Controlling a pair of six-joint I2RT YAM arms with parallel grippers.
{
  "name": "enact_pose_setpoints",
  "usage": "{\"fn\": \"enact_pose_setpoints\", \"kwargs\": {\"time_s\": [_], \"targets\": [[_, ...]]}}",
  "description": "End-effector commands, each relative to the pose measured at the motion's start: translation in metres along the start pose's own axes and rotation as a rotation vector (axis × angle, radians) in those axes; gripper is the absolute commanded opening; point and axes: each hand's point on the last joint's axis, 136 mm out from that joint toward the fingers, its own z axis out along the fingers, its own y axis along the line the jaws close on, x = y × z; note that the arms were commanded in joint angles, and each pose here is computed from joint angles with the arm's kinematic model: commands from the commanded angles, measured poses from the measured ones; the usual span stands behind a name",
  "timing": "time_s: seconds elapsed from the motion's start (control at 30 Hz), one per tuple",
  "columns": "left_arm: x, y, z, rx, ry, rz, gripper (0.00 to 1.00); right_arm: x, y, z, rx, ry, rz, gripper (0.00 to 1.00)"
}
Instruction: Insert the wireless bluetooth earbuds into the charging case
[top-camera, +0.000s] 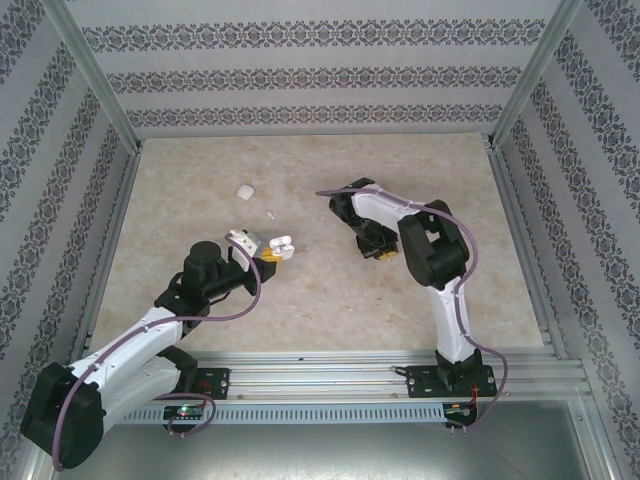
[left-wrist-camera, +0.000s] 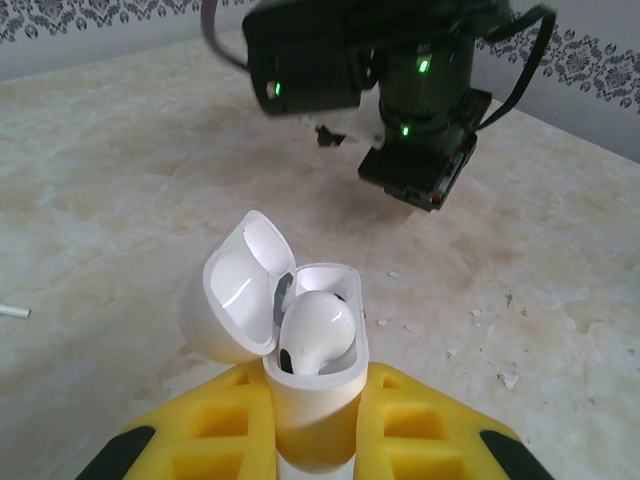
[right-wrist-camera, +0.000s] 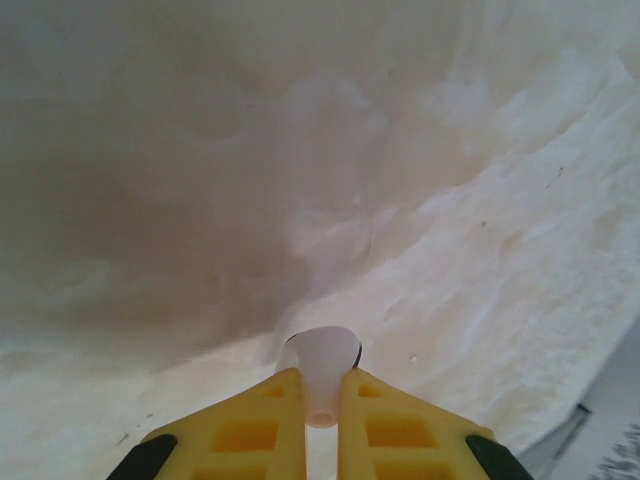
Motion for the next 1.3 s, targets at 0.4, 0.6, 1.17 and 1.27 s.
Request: {"fn": "enact_pose_setpoints", "kwargs": {"time_s": [0.4,0.6,1.17,1.27], "targets": [[-0.013,0.002,-0.008,-0.027,-0.032,0.04,0.0,0.009,0.048,0.003,0.067,0.009,-0.302,0.31],[-0.014,0.002,-0.008,-0.025,-0.032,0.038,0.0,0.002,0.061,-0.03,-0.01,-0.104,-0.287,0.43],[-0.019,-0.002,-0.005,0.004,-0.03,0.033,0.0,0.004,0.029,-0.054,-0.89,-0.239,0.39,0.44],[-0.019,-0.002,-0.004,0.011,-0.028,0.032,0.0,0.004,0.023,-0.033,-0.907,-0.229,0.434,0.44]]}}
